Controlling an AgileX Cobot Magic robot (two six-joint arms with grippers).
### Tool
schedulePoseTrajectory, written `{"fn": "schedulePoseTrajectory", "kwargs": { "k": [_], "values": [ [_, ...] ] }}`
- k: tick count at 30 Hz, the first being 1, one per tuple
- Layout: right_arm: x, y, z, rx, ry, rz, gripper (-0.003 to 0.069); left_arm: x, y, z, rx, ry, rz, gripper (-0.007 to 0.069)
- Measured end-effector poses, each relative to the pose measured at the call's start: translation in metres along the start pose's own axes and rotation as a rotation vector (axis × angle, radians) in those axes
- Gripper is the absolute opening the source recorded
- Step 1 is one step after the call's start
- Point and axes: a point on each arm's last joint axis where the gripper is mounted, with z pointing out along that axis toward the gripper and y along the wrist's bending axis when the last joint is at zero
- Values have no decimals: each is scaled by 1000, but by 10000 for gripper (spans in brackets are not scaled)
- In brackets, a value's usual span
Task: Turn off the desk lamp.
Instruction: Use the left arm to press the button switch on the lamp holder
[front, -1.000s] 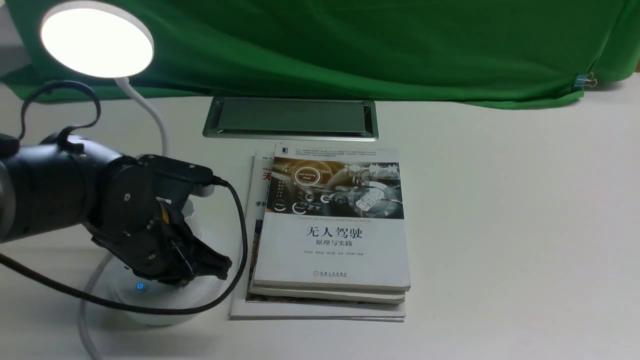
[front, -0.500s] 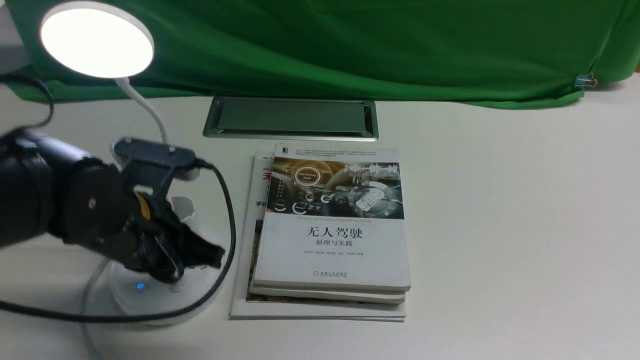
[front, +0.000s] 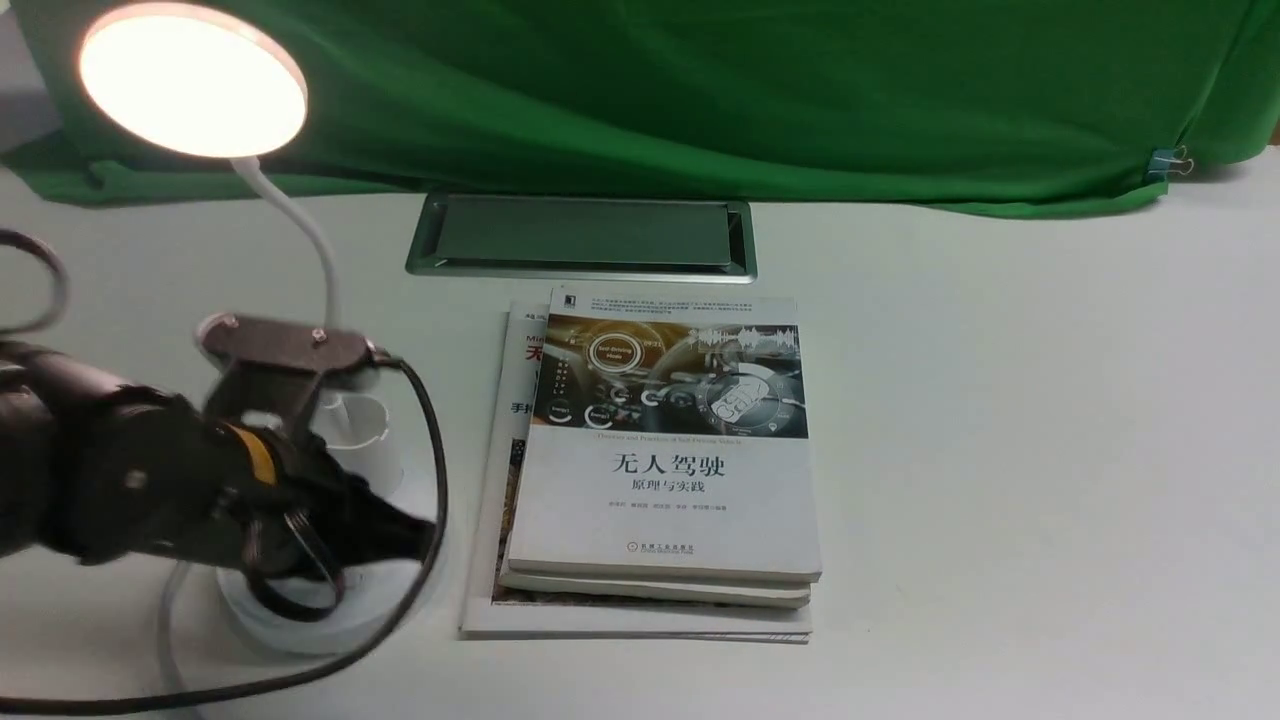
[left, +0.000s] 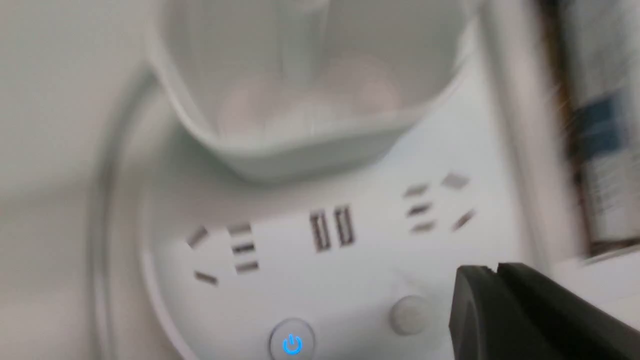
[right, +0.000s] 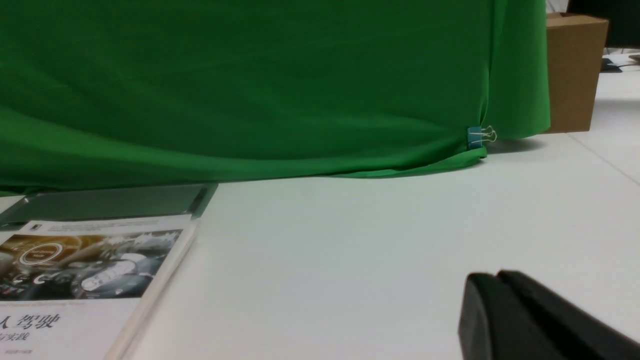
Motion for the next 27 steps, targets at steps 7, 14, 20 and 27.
{"fn": "schedulePoseTrajectory", "kwargs": {
  "k": [7,14,20,27],
  "values": [
    [0,0,0,0,0,0,35,-4,0,-42,5,-119,6,19],
    [0,0,0,0,0,0,35,8,11,3,-30,61,-38,19],
    [0,0,0,0,0,0,35,12,16,53,-23,157,-56,19],
    [0,0,0,0,0,0,35,6,15,50,-10,140,-62,19]
  ]
}}
